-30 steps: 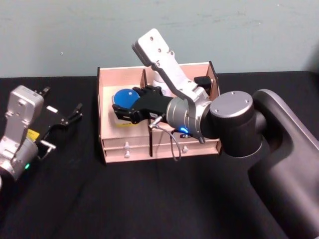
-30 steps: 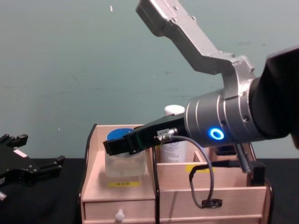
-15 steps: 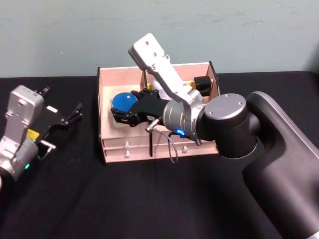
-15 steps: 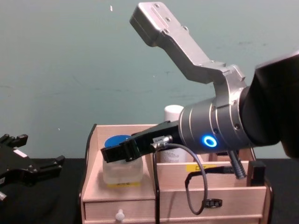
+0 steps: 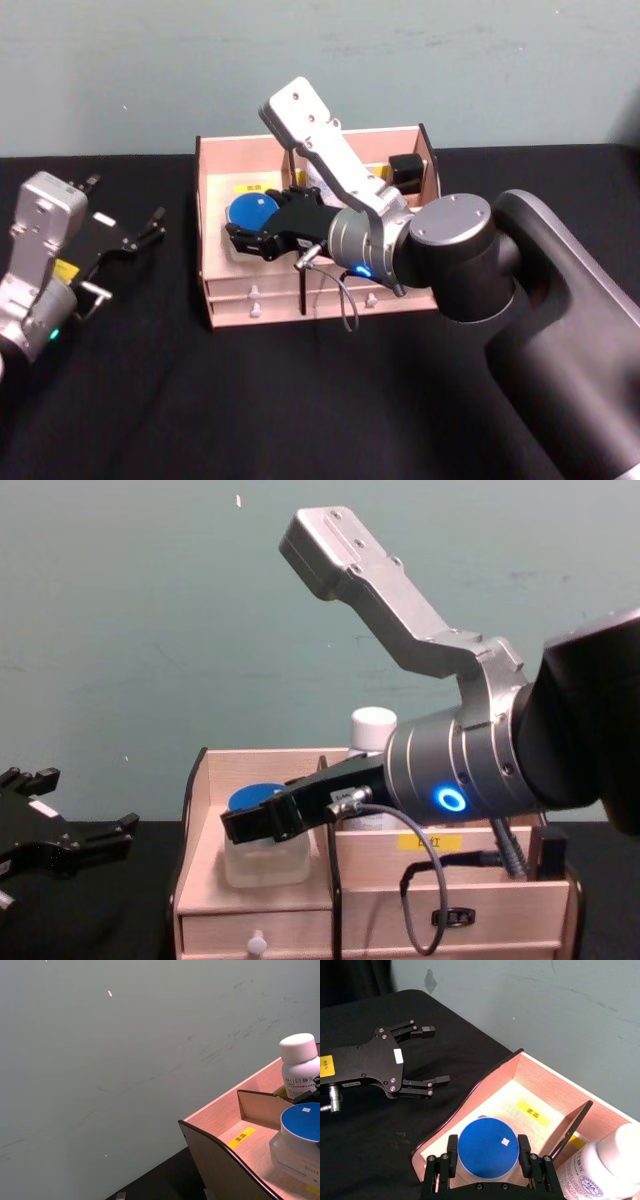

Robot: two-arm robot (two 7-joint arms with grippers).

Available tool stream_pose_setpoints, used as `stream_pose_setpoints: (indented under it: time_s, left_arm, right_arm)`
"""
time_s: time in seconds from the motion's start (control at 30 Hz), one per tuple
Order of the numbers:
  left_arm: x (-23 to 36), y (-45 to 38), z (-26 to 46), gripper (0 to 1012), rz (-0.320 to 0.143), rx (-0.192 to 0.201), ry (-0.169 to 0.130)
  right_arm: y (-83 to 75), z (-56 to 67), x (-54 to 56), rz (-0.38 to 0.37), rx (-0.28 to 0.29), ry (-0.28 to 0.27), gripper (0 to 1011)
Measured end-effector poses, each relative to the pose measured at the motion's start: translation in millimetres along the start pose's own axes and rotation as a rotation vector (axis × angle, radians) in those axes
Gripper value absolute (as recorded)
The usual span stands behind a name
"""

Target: Pick up the facial cleanser and watermelon frost from the table and place them into the tiered storage box.

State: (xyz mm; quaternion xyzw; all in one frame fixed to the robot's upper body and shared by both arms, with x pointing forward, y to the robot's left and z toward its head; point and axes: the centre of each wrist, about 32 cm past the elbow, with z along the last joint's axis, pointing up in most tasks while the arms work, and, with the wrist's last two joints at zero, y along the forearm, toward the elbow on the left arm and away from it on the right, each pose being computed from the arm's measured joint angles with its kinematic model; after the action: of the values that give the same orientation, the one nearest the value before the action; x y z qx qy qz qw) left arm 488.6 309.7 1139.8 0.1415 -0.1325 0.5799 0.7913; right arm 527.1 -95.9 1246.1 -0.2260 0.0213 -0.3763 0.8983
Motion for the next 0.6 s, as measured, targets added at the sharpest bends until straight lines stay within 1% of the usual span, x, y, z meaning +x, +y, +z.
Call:
stream_pose_setpoints:
  time_s: [0.2,0.3,0.33,0.4,0.43,0.47,0.53,0.57,0.6]
  left_arm:
    - [0.0,0.0,0.0,1001,0.0,0.0,0.0]
    - [0.0,0.0,0.0,1001,0.0,0.0,0.0]
    - [0.0,0.0,0.0,1001,0.0,0.0,0.0]
    - [0.0,0.0,0.0,1001,0.0,0.0,0.0]
    - [0.0,0.0,0.0,1001,0.0,0.0,0.0]
    - [0.0,0.0,0.0,1001,0.0,0.0,0.0]
    - [0.0,0.0,0.0,1001,0.0,0.0,0.0]
    - [0.0,0.0,0.0,1001,0.0,0.0,0.0]
    - [0.0,0.0,0.0,1001,0.0,0.0,0.0]
  right_arm:
    - [-0.2,0.0,-0.1,0.0,0.0,0.0,713]
    - [-0.2,-0.3,-0.2,0.0,-0.003,0.0,765]
    - [-0.2,-0.2,-0.2,0.0,-0.003,0.0,821]
    - [-0.5,-0.3,-0.1,-0.001,0.0,0.001,849]
    - [-1.0,-0.2,0.0,-0.005,0.006,0.001,874]
    - [-1.5,-0.1,0.2,-0.011,0.016,0.0,921]
    - [-2.6,0.3,0.4,-0.022,0.032,-0.002,956]
    - [-3.6,0.6,0.3,-0.037,0.049,-0.007,999]
    - [-4.2,1.0,0.4,-0.044,0.057,-0.011,999]
